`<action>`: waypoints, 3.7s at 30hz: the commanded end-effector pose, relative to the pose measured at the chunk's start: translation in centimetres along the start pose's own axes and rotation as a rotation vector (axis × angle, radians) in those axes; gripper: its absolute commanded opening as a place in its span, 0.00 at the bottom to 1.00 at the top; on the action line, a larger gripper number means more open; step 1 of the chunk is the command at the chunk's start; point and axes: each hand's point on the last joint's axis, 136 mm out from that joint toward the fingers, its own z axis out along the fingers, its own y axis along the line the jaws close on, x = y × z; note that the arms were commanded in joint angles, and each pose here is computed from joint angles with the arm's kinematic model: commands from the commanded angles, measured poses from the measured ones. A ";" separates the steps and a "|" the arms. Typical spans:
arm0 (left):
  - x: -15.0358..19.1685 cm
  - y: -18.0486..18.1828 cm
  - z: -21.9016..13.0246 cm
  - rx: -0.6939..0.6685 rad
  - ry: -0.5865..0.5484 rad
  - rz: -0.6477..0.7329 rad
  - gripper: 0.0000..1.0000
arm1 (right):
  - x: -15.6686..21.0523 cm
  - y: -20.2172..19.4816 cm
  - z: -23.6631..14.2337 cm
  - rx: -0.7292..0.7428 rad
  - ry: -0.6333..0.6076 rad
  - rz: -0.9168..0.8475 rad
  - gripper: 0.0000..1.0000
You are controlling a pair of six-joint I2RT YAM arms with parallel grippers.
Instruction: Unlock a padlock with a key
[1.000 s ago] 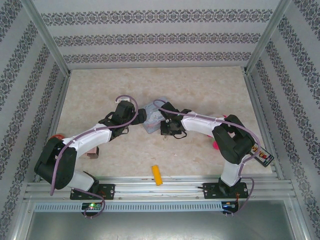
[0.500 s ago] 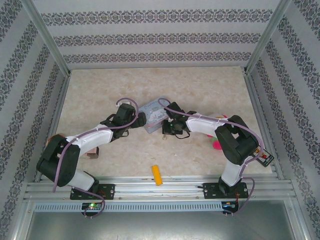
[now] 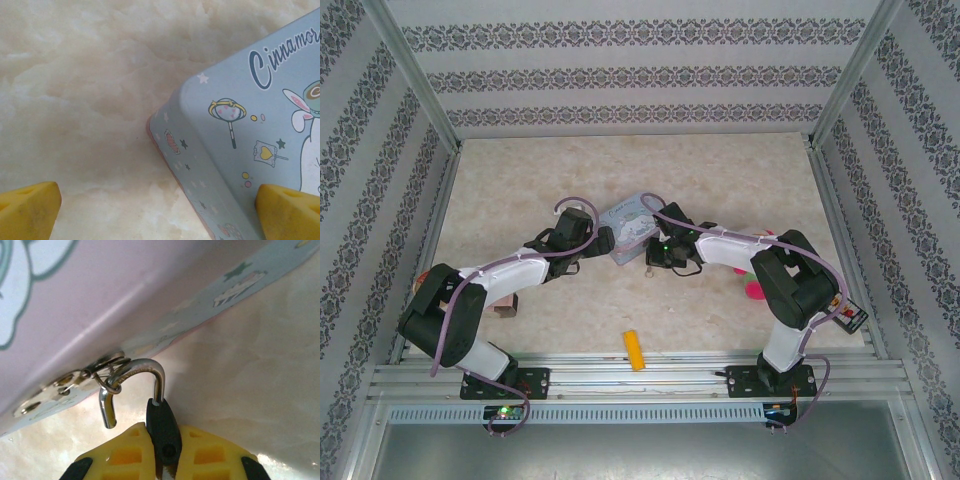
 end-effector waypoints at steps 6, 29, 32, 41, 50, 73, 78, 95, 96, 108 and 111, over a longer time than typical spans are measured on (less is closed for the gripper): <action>1.0 -0.2 0.1 0.006 0.030 0.007 0.99 | -2.0 1.5 -1.1 -0.110 -0.065 0.048 0.00; 1.3 0.2 0.1 -0.009 0.038 -0.009 0.99 | -2.4 1.3 -1.4 -0.162 -0.088 0.094 0.00; 1.4 0.2 0.2 -0.007 0.040 -0.014 0.99 | -2.5 1.2 -1.5 -0.175 -0.095 0.105 0.00; 1.4 0.3 0.1 -0.010 0.039 -0.013 0.99 | -2.9 1.4 -1.5 -0.223 -0.104 0.126 0.00; 1.2 0.1 0.1 -0.011 0.039 -0.003 0.99 | -3.2 1.9 -1.5 -0.260 -0.111 0.132 0.00; 1.3 0.2 0.3 -0.015 0.047 -0.008 0.99 | -3.3 2.2 -1.5 -0.275 -0.116 0.135 0.00; 1.3 0.2 0.4 -0.016 0.049 -0.004 0.99 | -3.5 2.7 -1.5 -0.291 -0.119 0.145 0.00; 1.6 0.4 0.3 -0.019 0.053 0.003 0.99 | -3.6 3.8 -1.5 -0.302 -0.126 0.147 0.00; 1.6 0.4 0.2 -0.017 0.052 0.004 0.99 | -3.7 3.8 -1.6 -0.302 -0.129 0.147 0.00; 1.5 0.3 0.1 -0.010 0.050 0.009 0.99 | -5.3 4.3 -2.2 -0.328 -0.163 0.154 0.00; 1.6 0.3 0.2 -0.010 0.052 0.011 0.99 | -5.5 4.3 -2.2 -0.332 -0.167 0.162 0.00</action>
